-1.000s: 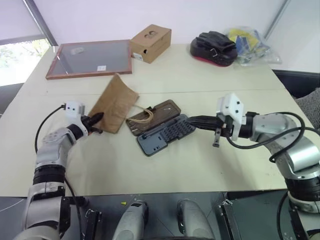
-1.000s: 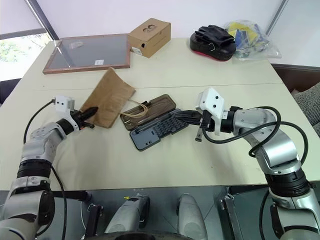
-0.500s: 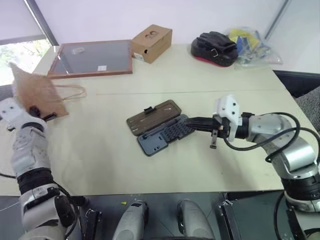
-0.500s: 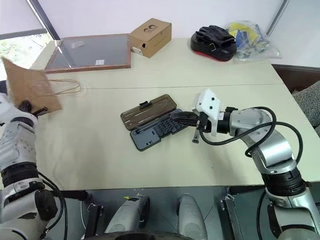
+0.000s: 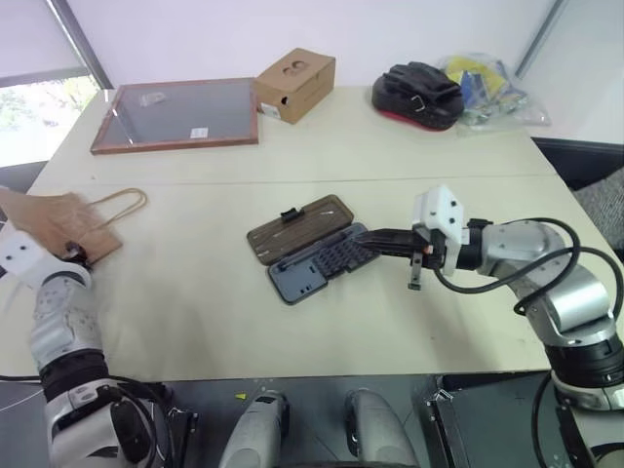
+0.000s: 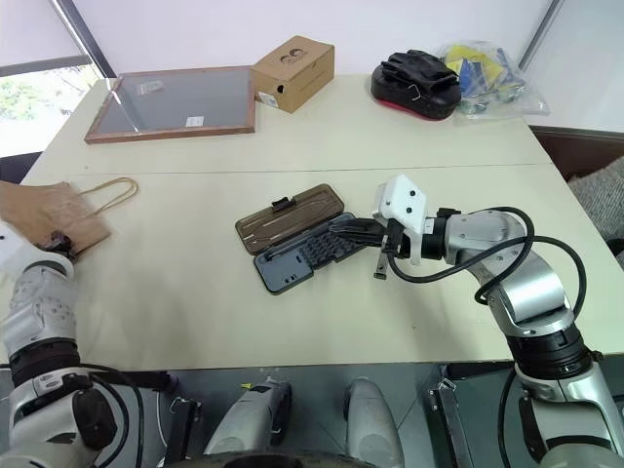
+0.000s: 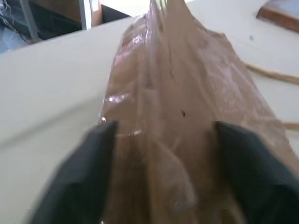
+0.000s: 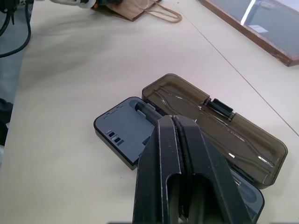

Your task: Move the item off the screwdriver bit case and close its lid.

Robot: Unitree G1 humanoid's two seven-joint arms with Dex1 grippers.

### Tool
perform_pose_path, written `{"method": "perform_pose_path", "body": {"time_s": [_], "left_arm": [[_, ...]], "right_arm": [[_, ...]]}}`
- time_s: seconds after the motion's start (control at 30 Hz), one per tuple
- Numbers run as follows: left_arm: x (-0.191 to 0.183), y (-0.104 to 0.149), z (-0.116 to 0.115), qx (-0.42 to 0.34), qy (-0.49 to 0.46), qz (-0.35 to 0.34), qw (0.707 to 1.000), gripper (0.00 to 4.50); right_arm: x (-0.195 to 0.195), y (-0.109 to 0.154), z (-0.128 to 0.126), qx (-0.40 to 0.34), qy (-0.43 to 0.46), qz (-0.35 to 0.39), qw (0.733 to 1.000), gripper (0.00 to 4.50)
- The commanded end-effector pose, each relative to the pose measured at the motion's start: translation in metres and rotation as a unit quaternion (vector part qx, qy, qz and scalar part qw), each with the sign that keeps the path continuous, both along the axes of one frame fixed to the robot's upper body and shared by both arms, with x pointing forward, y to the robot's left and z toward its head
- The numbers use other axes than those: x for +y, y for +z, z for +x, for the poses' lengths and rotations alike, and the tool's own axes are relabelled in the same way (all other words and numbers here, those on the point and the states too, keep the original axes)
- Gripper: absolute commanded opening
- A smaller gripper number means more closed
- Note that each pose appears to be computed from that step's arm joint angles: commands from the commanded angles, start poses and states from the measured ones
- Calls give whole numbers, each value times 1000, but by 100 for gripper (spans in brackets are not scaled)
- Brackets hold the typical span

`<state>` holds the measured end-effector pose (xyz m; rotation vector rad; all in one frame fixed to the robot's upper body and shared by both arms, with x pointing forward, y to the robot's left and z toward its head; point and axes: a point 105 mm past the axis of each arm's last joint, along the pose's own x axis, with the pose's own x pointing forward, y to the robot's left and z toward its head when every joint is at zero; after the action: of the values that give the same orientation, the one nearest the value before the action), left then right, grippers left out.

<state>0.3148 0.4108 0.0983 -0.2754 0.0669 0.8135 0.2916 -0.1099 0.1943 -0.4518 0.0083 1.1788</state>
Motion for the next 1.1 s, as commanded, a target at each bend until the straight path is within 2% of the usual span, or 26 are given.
{"method": "perform_pose_path", "body": {"time_s": [0.03,0.2,0.33,0.43,0.53,0.6,0.63,0.67,0.73,0.8,0.83,0.87,0.97,1.1], "left_arm": [[2,29,-5,-35,29,51,998,448],[-8,69,-27,-95,81,120,985,448],[-35,115,-36,-149,66,188,969,448],[-65,142,-24,-186,-4,221,957,448],[-113,154,4,-207,-154,211,943,448],[-154,147,20,-196,-284,174,922,448],[-175,142,24,-185,-350,156,905,448],[-201,135,22,-170,-427,149,875,448],[-241,115,7,-120,-558,153,807,448],[-265,89,-17,-60,-658,140,737,448],[-270,82,-27,-43,-690,146,708,448],[-273,78,-34,-35,-707,152,690,448],[-262,58,-45,23,-730,147,667,448],[-251,65,-41,23,-730,148,667,448]], "right_arm": [[0,11,-3,-24,5,4,1000,0],[-3,10,-3,-21,1,2,1000,0],[-4,9,-3,-18,0,1,1000,0],[-4,8,-2,-17,1,1,1000,0],[-4,8,1,-16,1,1,1000,0],[-4,8,3,-17,2,1,1000,0],[-4,8,4,-18,1,1,1000,0],[-5,9,7,-21,-1,3,1000,0],[-5,11,12,-25,-8,11,1000,0],[-7,12,18,-33,-17,17,999,0],[-7,13,20,-36,-21,19,999,0],[-7,13,22,-38,-22,19,999,0],[-8,17,36,-59,-42,26,997,0],[-3,23,55,-75,-50,27,996,0]]}}
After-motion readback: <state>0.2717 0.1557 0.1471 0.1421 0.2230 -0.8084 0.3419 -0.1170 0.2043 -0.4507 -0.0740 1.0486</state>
